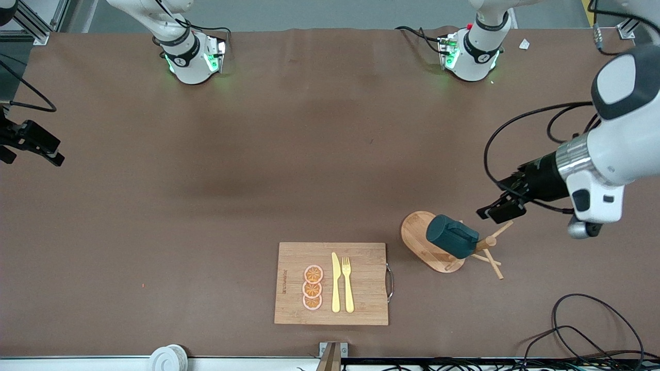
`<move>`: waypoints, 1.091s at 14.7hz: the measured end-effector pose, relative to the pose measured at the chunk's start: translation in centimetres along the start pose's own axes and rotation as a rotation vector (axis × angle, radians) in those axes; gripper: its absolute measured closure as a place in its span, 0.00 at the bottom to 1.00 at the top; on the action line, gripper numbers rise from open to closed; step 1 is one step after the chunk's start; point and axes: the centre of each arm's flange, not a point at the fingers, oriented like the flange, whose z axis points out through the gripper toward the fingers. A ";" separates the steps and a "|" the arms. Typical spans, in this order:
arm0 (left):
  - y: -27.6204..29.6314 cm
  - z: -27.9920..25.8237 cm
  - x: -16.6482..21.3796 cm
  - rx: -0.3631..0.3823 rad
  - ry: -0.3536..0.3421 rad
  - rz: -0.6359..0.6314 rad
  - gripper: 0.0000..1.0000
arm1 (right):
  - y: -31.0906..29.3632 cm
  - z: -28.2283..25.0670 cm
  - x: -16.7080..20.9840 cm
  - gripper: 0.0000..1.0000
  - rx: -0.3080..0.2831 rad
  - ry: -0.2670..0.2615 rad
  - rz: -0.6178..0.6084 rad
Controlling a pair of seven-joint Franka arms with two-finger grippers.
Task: Pass cup and hang on rack
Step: 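Open the left gripper and withdraw it from the rack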
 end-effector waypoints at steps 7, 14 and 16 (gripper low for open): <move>-4.7 -8.0 -1.3 0.219 0.163 0.427 0.00 | 0.0 -0.2 0.0 0.00 0.000 0.004 0.000; -11.0 -12.8 -2.0 0.354 0.098 0.676 0.00 | 0.0 -0.5 0.1 0.00 0.000 0.010 0.000; -12.3 -12.9 -3.0 0.350 0.074 0.688 0.00 | 0.0 -0.5 0.1 0.00 0.000 0.010 0.000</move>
